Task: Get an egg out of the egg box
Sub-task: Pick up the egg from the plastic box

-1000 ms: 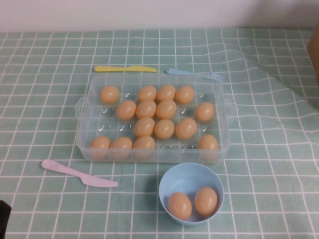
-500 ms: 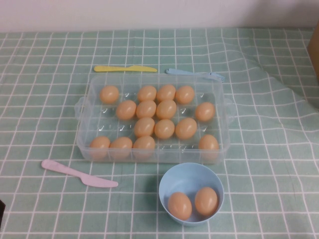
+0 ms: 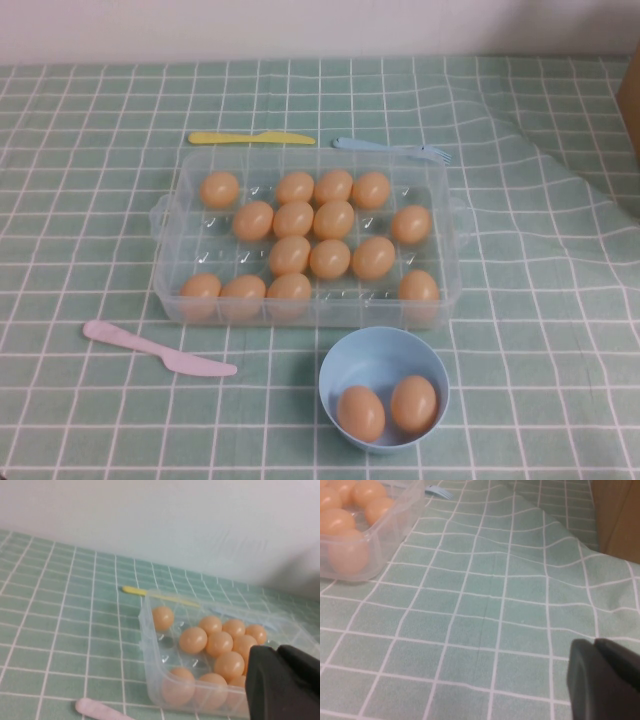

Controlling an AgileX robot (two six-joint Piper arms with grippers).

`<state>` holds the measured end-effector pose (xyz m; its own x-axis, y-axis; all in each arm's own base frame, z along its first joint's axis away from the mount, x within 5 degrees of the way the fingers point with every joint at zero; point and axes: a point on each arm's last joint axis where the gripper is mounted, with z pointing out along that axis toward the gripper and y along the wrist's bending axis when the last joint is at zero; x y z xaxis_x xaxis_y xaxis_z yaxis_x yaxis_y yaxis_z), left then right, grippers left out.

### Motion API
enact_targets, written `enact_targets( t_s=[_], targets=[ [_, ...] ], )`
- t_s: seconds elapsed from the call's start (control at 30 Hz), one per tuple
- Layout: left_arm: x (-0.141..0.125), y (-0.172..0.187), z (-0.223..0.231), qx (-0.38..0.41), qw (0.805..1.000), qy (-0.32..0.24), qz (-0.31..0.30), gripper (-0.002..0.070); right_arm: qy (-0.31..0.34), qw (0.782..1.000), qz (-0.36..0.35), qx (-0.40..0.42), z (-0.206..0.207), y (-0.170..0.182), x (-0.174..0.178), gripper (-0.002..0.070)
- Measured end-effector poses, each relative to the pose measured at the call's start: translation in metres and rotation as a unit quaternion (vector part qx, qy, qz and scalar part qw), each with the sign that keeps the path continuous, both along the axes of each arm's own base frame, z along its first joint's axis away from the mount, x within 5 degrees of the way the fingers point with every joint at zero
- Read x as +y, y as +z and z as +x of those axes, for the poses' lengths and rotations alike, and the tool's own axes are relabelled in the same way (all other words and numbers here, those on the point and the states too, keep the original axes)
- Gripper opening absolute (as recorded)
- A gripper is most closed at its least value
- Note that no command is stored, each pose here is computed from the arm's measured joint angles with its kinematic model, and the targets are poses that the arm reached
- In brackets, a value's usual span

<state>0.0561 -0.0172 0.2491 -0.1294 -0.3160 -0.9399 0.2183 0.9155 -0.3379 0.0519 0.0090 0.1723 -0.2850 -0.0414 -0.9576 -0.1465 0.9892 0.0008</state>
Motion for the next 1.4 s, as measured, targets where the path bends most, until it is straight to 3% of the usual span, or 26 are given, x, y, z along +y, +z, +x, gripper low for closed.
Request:
enact_targets(
  t_s=[0.23,0.47,0.63,0.9,1.1,1.4],
  targets=[
    [-0.011,0.047,0.032,0.108,0.993,-0.032,0.042,-0.0003,0.000,1.000,0.000,0.000,0.000,0.000,0.000,-0.0017],
    [-0.023,0.080,0.087,0.212,0.965,-0.079,0.135,-0.0003,0.000,1.000,0.000,0.000,0.000,0.000,0.000,-0.0017],
    [-0.035,0.085,0.137,0.300,0.923,-0.133,0.203,-0.0003,0.000,1.000,0.001,0.000,0.000,0.000,0.000,-0.0017],
    [-0.054,0.076,0.214,0.396,0.864,-0.187,0.249,-0.0003,0.000,1.000,0.001,0.000,0.000,0.000,0.000,-0.0017],
    [-0.094,0.061,0.252,0.441,0.808,-0.227,0.318,-0.0003,0.000,1.000,0.001,0.000,0.000,0.000,0.000,-0.0017],
    [-0.149,0.043,0.273,0.468,0.745,-0.264,0.395,-0.0003,0.000,1.000,0.001,0.000,0.000,0.000,0.000,-0.0017]
  ],
)
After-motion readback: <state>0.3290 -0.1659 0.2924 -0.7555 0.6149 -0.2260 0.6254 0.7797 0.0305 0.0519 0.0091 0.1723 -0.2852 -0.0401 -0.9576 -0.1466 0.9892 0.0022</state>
